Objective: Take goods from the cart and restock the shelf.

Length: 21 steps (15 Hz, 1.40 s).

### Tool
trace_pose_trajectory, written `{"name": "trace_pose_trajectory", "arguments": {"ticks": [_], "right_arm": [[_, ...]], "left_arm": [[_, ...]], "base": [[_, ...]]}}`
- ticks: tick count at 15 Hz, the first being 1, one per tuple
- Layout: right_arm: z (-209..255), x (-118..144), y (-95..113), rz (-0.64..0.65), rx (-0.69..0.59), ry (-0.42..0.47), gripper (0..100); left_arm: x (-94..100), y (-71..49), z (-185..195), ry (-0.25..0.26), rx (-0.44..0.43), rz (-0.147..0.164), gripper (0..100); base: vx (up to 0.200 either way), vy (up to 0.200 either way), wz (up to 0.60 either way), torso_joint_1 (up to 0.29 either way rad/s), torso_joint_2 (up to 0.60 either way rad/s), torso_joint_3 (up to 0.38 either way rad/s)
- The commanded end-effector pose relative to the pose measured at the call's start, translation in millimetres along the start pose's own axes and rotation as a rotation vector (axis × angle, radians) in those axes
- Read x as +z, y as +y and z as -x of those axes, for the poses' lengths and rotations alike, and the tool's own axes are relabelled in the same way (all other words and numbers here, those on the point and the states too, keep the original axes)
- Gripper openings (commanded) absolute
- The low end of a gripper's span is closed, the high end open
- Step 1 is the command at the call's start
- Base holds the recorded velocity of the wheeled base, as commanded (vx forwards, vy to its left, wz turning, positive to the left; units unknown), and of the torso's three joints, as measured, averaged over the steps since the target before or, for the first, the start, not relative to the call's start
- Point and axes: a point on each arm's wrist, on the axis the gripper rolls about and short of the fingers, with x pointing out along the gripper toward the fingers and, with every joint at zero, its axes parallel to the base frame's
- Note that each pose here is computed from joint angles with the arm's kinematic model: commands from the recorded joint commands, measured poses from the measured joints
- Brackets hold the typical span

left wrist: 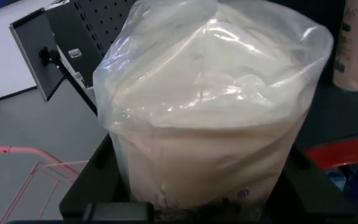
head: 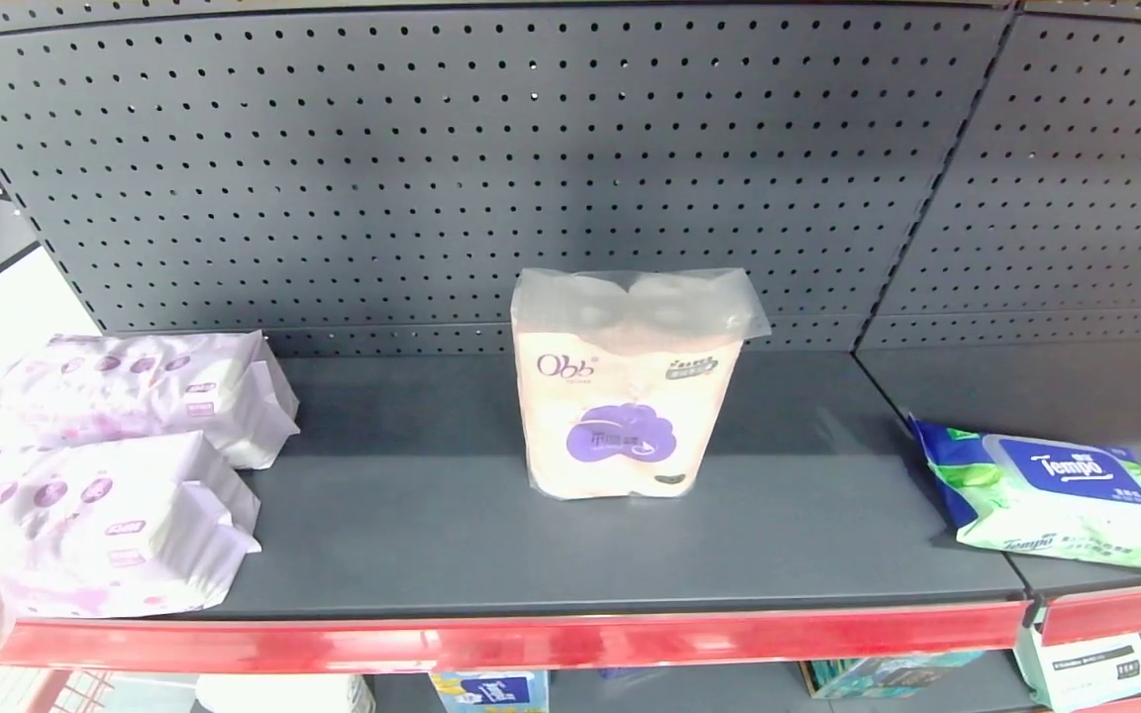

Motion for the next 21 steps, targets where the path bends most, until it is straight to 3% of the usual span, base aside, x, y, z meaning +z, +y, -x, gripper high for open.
{"name": "trace_pose_trajectory", "arguments": {"ticks": [1,4,5,10,11,12,13,15,18,19,21], "right_arm": [[-0.2,-0.4,0.0,0.0,0.0,0.003,100],[-0.1,0.0,0.0,0.0,0.0,0.001,100],[-0.1,-0.1,0.0,0.003,0.0,0.003,100],[-2.4,1.0,0.2,0.001,-0.022,0.034,100],[-2.2,0.9,0.1,0.002,-0.022,0.031,100],[0.1,19.0,-0.1,-0.009,-0.026,-0.005,100],[-12.9,83.1,-1.1,-0.109,-0.028,0.011,100],[-58.4,183.5,-2.8,-0.339,-0.024,-0.003,100],[-107.9,169.1,0.0,-0.232,0.03,0.185,100],[-122.9,175.1,1.5,-0.222,0.054,0.201,100],[-151.9,191.7,18.4,-0.208,0.245,0.237,100]], "left_arm": [[4.5,1.1,1.2,-0.019,-0.014,0.001,0],[4.5,3.9,1.0,-0.04,-0.081,0.031,0],[5.6,7.6,-2.1,-0.049,-0.147,0.072,0],[20.9,11.4,-26.6,0.003,-0.271,0.239,0],[21.2,9.7,-32.8,0.028,-0.278,0.239,0],[22.4,8.1,-39.5,0.052,-0.285,0.236,0],[27.1,7.4,-47.9,0.068,-0.289,0.234,0],[41.5,5.2,-72.6,0.083,-0.299,0.232,0],[41.8,-1.5,-88.9,0.107,-0.392,0.233,0],[40.0,-2.9,-88.8,0.111,-0.427,0.236,0],[41.2,-4.0,-92.6,0.119,-0.445,0.24,0]], "base": [[0.0,0.0,0.0,0.0,0.0,0.0],[0.0,0.0,0.0,0.0,0.0,0.0],[0.0,0.0,0.0,0.0,0.0,0.0],[0.0,0.0,0.0,0.0,0.0,0.0],[0.0,0.0,0.0,0.0,0.0,0.0],[0.0,0.0,0.0,0.0,0.0,0.0],[0.0,0.0,0.0,0.0,0.0,0.0],[0.0,0.0,0.0,0.0,0.0,0.0],[0.0,0.0,0.0,0.0,0.0,0.0],[0.0,0.0,0.0,0.0,0.0,0.0],[0.0,0.0,0.0,0.0,0.0,0.0]]}}
